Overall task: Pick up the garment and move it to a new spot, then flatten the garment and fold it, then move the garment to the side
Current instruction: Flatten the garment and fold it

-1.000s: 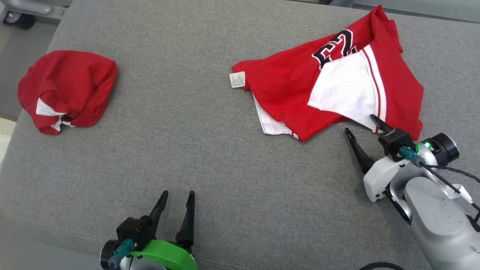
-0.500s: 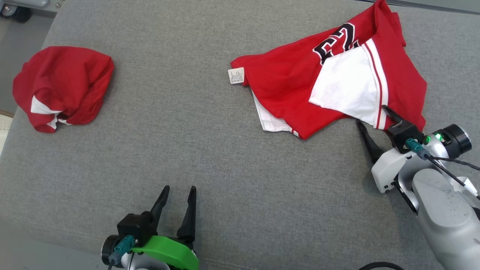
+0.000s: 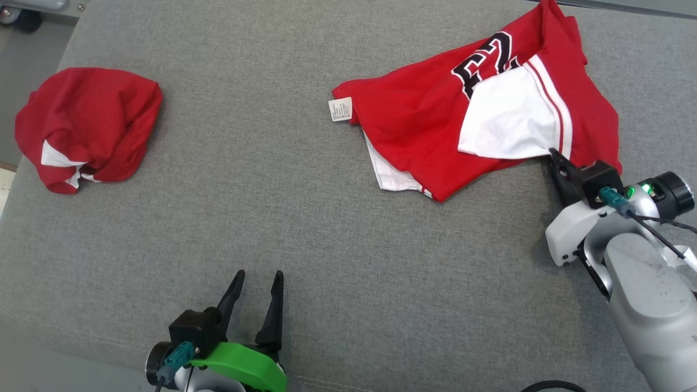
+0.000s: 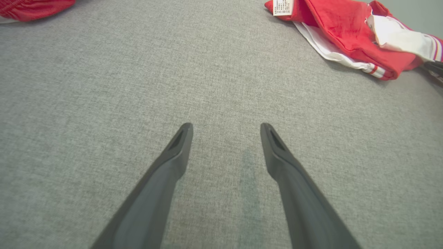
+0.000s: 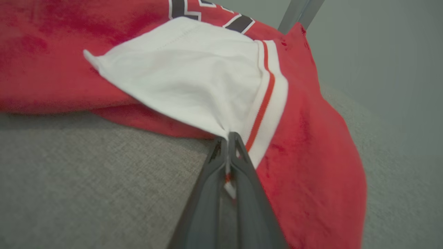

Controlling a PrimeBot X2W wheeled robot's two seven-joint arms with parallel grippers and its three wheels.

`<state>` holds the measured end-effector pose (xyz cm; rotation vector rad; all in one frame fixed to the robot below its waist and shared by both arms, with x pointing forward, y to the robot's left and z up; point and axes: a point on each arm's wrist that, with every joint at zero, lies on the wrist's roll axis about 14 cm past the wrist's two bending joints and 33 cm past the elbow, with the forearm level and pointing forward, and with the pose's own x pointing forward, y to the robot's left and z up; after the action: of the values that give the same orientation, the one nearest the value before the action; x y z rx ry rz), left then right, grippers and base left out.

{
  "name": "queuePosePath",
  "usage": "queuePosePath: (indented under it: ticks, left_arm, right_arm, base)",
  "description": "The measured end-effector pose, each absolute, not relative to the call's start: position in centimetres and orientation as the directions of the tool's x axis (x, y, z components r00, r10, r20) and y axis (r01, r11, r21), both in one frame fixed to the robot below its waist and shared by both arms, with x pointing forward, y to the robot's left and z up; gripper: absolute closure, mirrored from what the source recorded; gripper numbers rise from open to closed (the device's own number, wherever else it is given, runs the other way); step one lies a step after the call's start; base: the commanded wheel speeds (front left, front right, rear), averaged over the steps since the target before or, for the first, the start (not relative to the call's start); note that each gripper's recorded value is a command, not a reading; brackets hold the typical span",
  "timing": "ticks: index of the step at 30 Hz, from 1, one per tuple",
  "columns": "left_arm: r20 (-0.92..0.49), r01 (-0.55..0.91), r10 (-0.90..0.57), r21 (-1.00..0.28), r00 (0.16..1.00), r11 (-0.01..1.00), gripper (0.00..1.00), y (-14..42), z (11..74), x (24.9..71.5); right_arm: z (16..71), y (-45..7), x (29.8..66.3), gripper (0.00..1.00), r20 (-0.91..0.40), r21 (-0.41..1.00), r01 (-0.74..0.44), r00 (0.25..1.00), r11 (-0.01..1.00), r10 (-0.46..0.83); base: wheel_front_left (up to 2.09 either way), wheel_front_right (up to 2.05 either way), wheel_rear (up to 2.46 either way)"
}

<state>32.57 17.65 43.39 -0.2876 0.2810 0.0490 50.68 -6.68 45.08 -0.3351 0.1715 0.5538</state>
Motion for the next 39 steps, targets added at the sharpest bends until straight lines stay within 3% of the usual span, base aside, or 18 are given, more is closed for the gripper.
queuePosePath:
  ticks: [7, 12, 13, 14, 15, 18, 25, 39]
  left_arm:
    - [-0.275, -0.081, 0.003, -0.271, 0.961, 0.959, 0.00, 17.6, 43.5, 32.8]
    - [-0.281, -0.064, -0.014, -0.265, 0.960, 0.962, 0.00, 17.3, 43.2, 33.0]
    - [-0.279, -0.061, -0.016, -0.263, 0.960, 0.963, 0.00, 17.2, 43.3, 33.1]
    - [-0.279, -0.058, -0.018, -0.262, 0.960, 0.963, 0.00, 17.3, 43.3, 33.1]
    - [-0.281, -0.056, -0.020, -0.258, 0.960, 0.964, 0.00, 17.3, 43.3, 33.1]
    - [-0.288, -0.063, -0.013, -0.254, 0.957, 0.965, 0.00, 17.5, 43.1, 32.8]
    - [-0.298, -0.075, -0.005, -0.257, 0.955, 0.964, 0.00, 17.6, 42.8, 32.2]
    - [-0.242, 0.005, -0.072, -0.266, 0.968, 0.964, 0.00, 15.7, 44.3, 32.9]
  right_arm:
    - [52.3, -8.7, 54.0, 1.00, -0.025, -0.228, -0.413, 0.908, 0.882, 0.419]
    - [56.2, -16.1, 58.2, 1.00, 0.063, -0.230, -0.199, 0.974, 0.953, 0.218]
    - [56.1, -17.8, 58.7, 0.87, 0.054, -0.213, -0.149, 0.985, 0.966, 0.164]
    - [55.9, -19.6, 59.2, 0.51, 0.041, -0.187, -0.097, 0.993, 0.978, 0.106]
    - [55.5, -21.1, 59.5, 0.00, 0.022, -0.189, -0.057, 0.998, 0.980, 0.063]
    - [54.4, -23.5, 59.8, 0.00, -0.026, -0.167, 0.017, 0.999, 0.986, -0.022]
    - [53.7, -21.3, 58.3, 0.00, -0.029, -0.157, -0.012, 1.000, 0.988, 0.008]
    - [51.9, -11.4, 50.9, 0.00, -0.041, -0.109, -0.313, 0.950, 0.943, 0.310]
  base:
    - [0.00, 0.00, 0.00]
    - [0.00, 0.00, 0.00]
    - [0.00, 0.00, 0.00]
    - [0.00, 0.00, 0.00]
    - [0.00, 0.00, 0.00]
    - [0.00, 0.00, 0.00]
    - [0.00, 0.00, 0.00]
    - [0.00, 0.00, 0.00]
